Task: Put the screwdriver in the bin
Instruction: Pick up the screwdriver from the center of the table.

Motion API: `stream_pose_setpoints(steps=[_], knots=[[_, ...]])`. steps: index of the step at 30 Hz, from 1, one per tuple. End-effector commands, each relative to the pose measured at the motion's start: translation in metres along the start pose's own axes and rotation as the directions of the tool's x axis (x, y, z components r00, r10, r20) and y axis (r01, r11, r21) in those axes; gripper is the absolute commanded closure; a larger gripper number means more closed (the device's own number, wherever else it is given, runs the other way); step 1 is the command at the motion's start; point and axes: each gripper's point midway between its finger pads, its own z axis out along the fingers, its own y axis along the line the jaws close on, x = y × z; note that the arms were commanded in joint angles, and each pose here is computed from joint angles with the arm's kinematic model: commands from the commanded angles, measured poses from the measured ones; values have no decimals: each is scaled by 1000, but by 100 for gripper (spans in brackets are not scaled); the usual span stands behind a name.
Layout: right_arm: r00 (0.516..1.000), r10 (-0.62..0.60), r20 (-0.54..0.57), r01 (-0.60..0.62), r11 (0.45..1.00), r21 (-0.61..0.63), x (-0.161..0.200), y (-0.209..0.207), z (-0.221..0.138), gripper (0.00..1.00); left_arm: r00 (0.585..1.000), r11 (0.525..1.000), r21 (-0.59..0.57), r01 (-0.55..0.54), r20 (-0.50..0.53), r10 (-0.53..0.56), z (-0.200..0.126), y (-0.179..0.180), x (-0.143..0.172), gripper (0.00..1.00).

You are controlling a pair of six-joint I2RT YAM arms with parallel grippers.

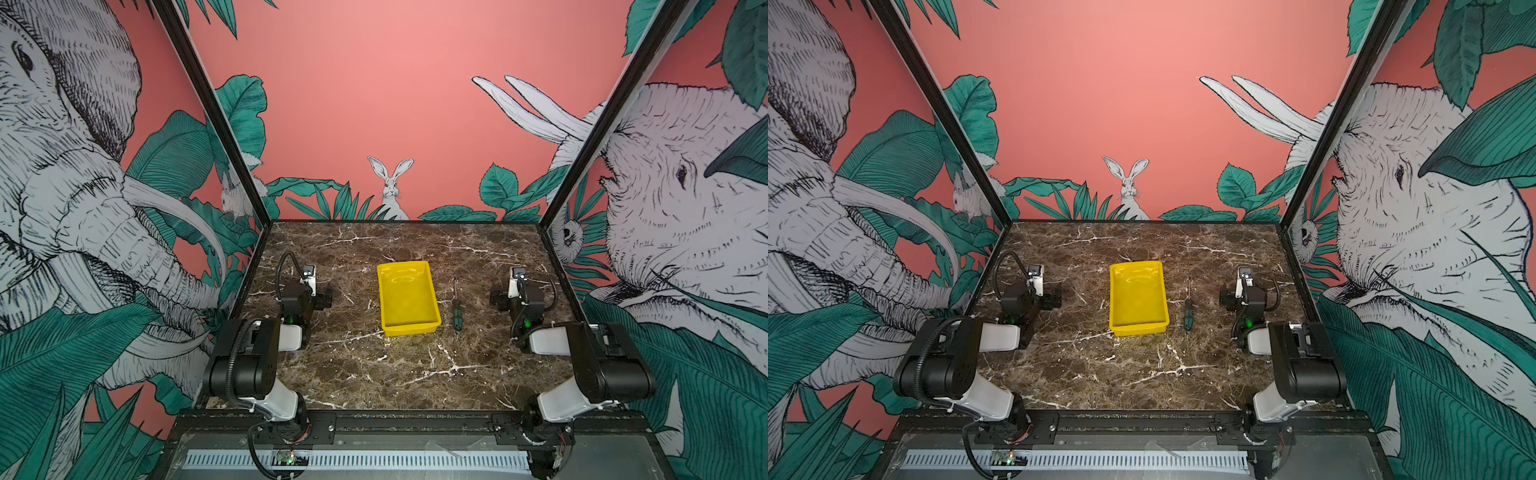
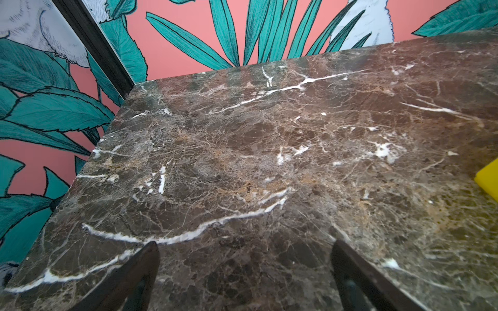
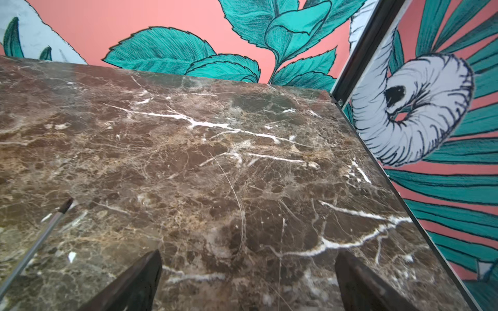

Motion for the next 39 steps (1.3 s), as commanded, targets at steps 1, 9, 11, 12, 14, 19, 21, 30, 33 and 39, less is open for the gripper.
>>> stream_pose_setpoints(steps=[1,9,11,12,14,19,21,30,33,39], knots=[[999,19,41,-20,1000,24,-21,-7,-9,1,1000,1000,-16,10,15,-10,1,3,-8,0],[998,62,18,-60,995,-77,-72,1,-45,1,999,991,-133,30,-26,-33,-14,24,-41,0],[996,91,-13,-92,988,-127,-87,8,-54,1,989,983,-151,109,-81,-122,-23,29,-62,0],[992,117,-43,-121,984,-132,-93,8,-58,1,983,979,-140,150,-84,-163,-29,29,-77,0],[981,163,-105,-175,977,-125,-99,6,-65,1,965,964,-127,232,-92,-244,-43,27,-101,0],[948,244,-202,-275,951,-142,-97,14,-77,1,921,923,-131,363,-97,-376,-71,21,-134,0],[936,256,-243,-296,944,-145,-93,19,-83,1,939,949,-42,313,-139,-316,-77,5,-141,0],[936,124,-330,-177,975,-136,-70,62,-103,1,959,960,135,245,-179,-220,-102,-39,-134,0],[930,63,-361,-126,980,-153,-58,82,-102,1,954,964,115,238,-213,-210,-104,-37,-123,0],[885,-7,-465,-109,969,-221,-31,122,-96,1,941,972,73,225,-275,-198,-118,-30,-111,0]])
